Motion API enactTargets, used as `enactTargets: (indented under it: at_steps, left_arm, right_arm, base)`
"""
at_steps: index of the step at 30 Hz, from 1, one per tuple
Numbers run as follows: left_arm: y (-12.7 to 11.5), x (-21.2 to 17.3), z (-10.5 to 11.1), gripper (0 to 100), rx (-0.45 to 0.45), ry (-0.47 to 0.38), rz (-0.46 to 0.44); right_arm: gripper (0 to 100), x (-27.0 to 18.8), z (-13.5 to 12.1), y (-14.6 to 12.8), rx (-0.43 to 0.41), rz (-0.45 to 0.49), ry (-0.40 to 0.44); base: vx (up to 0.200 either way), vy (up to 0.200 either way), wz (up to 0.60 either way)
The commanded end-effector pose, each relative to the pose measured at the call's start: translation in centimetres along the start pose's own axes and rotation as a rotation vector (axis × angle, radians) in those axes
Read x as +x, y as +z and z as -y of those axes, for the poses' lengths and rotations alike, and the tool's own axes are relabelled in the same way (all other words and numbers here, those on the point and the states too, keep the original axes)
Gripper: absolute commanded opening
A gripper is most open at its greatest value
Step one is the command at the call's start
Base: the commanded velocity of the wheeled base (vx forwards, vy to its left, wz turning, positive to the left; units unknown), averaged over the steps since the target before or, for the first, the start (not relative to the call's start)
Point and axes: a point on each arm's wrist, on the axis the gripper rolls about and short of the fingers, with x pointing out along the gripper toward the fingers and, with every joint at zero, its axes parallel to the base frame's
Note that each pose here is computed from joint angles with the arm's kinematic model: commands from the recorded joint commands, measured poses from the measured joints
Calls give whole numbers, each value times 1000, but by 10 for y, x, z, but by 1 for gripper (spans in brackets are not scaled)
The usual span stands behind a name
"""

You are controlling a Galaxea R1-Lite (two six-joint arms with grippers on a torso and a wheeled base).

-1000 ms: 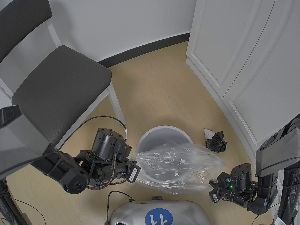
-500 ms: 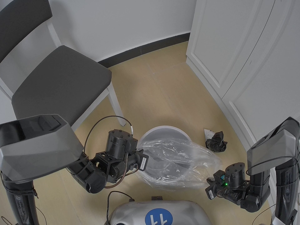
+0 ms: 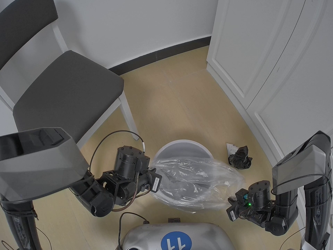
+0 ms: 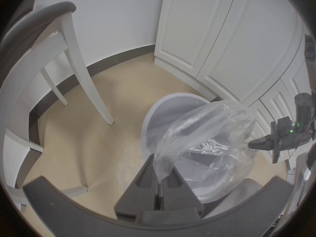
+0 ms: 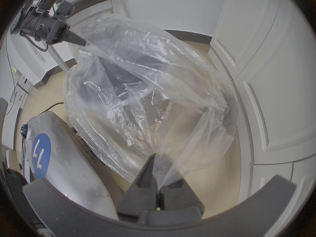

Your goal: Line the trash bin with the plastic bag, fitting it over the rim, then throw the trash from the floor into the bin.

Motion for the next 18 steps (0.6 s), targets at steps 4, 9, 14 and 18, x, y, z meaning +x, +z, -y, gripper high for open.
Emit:
enactTargets:
  at_steps: [4, 9, 14, 18]
  left_arm:
    - [18, -35, 2, 0, 9, -27, 14]
    - [17, -32, 3, 0, 9, -28, 13]
    - [14, -28, 3, 0, 9, -25, 5]
    - [14, -27, 3, 0, 10, -23, 4]
  right_arm:
    - [100, -6, -1, 4, -2, 28, 14]
    - [100, -12, 0, 7, 1, 39, 16]
    - [100, -33, 7, 14, 8, 77, 58]
    - [100, -52, 12, 18, -1, 105, 82]
  base:
    - [0, 0, 0]
    - [0, 0, 0]
    - [0, 0, 0]
    - [0, 0, 0]
